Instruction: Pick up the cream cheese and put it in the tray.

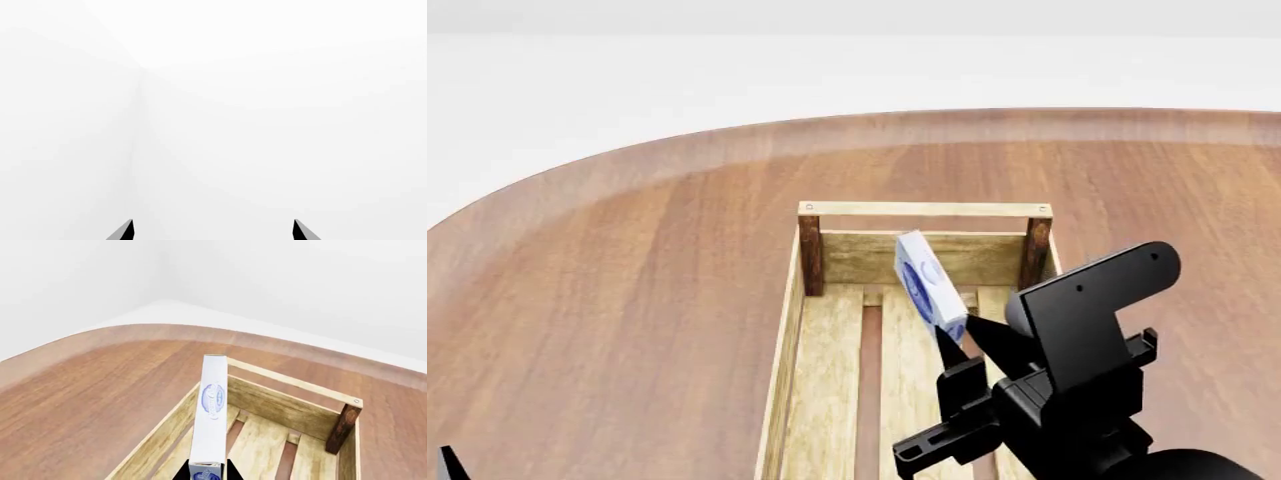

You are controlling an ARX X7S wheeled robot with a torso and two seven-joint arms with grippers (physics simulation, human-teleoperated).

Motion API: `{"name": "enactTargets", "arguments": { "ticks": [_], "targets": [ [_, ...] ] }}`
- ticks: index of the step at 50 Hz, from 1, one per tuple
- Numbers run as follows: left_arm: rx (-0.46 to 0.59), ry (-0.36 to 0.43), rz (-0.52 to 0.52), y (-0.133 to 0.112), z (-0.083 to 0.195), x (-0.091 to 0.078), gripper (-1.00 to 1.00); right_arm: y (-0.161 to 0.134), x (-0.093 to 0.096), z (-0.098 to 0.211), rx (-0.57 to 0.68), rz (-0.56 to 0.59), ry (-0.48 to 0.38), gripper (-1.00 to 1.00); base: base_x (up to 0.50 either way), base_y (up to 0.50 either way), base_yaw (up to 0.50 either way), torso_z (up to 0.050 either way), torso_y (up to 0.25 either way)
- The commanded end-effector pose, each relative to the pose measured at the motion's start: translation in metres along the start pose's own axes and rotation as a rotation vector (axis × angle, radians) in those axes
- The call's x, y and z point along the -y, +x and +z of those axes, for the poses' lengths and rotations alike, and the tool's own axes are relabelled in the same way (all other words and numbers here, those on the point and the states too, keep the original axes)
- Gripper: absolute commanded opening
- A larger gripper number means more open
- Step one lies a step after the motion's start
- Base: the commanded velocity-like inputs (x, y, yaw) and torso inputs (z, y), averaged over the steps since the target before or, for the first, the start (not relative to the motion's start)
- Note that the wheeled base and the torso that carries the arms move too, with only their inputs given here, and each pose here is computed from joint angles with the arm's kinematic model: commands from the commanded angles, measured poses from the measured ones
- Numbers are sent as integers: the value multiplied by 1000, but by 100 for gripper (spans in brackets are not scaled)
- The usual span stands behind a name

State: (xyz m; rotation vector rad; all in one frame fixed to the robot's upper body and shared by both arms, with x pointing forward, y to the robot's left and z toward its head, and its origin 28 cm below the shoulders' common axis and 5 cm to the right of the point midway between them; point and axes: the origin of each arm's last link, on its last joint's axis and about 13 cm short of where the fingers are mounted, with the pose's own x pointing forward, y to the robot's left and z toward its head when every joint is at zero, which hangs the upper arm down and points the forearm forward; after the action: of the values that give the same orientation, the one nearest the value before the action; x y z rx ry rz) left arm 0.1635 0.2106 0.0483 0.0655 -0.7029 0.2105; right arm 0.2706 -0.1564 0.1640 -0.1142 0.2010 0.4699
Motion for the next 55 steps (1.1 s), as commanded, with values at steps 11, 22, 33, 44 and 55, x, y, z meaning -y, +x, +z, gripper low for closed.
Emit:
{"name": "enactTargets", "arguments": {
  "ticks": [11,22,33,44,55],
  "targets": [
    [5,11,-1,-1,0,1,100,1,3,-3,1,-15,-28,-100,0,0,0,0,1],
    [12,0,1,-1,1,0,100,2,2,-4,-4,-13,-40,-100,0,0,0,0,-56],
    [12,7,0,-1,-1,1,100,1,-1,1,3,-4,-58,-100,0,0,0,0,-103],
    [10,7,-2,0,-1,1,100,1,-1,1,2,-5,-67,-100,0,0,0,0,-101],
    [18,9,2,-1,0,1,100,1,0,0,-5,-14,-65,-100,-1,0,0,0,-89]
  ]
}}
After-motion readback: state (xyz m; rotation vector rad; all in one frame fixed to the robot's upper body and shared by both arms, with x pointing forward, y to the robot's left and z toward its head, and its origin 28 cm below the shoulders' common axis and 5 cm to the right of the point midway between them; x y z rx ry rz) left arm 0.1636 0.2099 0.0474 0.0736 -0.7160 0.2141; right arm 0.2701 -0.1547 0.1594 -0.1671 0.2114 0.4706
